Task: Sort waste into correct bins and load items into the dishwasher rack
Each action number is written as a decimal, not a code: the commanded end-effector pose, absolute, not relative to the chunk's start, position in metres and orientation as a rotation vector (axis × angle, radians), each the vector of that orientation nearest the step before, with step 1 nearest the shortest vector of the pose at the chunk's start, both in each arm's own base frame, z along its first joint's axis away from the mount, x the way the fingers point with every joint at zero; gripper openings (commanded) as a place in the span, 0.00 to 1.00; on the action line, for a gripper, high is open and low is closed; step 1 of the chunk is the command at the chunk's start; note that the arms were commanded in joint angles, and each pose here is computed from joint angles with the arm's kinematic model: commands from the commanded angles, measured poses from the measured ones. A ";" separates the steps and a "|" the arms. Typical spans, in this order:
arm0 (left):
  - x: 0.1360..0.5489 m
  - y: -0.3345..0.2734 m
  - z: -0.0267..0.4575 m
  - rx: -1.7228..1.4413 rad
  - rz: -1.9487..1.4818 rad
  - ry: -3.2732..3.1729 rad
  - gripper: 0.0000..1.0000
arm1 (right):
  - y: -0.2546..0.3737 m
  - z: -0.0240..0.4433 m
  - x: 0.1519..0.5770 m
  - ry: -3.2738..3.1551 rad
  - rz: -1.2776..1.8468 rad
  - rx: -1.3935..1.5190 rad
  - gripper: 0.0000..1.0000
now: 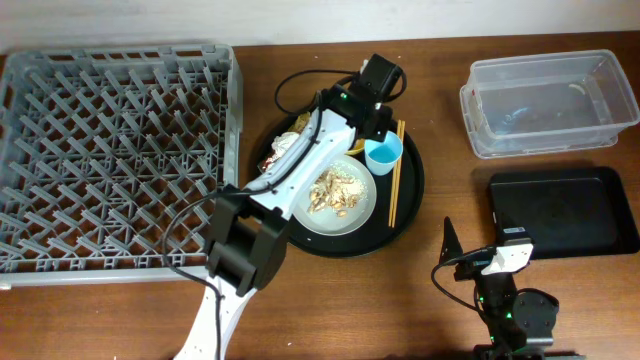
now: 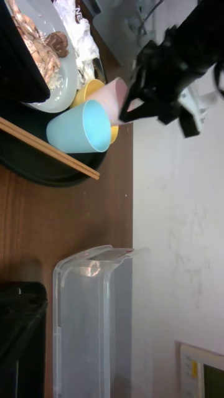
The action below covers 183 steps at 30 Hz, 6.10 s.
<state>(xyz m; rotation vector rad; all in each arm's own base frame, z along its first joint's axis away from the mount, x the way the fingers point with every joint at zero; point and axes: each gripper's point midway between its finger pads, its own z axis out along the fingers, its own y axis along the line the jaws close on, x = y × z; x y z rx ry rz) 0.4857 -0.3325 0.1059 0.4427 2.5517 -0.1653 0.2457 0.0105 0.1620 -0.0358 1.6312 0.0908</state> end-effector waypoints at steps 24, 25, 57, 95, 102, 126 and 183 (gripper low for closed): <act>0.462 0.084 0.244 -0.606 -1.520 2.087 0.01 | 0.010 0.160 0.246 1.634 0.099 -0.031 0.98; 0.461 0.093 0.235 -0.628 -1.545 2.052 0.01 | 0.010 0.160 0.246 1.634 0.099 -0.031 0.98; 0.494 0.151 0.144 -0.811 -1.564 1.852 0.01 | 0.010 0.160 0.246 1.634 0.099 -0.031 0.98; 0.467 0.126 0.217 -0.472 -0.278 2.177 0.01 | 0.010 0.160 0.246 1.634 0.099 -0.031 0.98; 0.493 0.131 0.178 -0.451 0.302 2.222 0.01 | 0.010 0.160 0.246 1.634 0.099 -0.031 0.98; 0.476 0.141 0.223 -0.475 0.208 2.150 0.01 | 0.010 0.160 0.246 1.634 0.099 -0.031 0.98; 0.452 0.158 0.234 -0.546 0.020 2.150 0.36 | 0.010 0.160 0.246 1.634 0.099 -0.031 0.98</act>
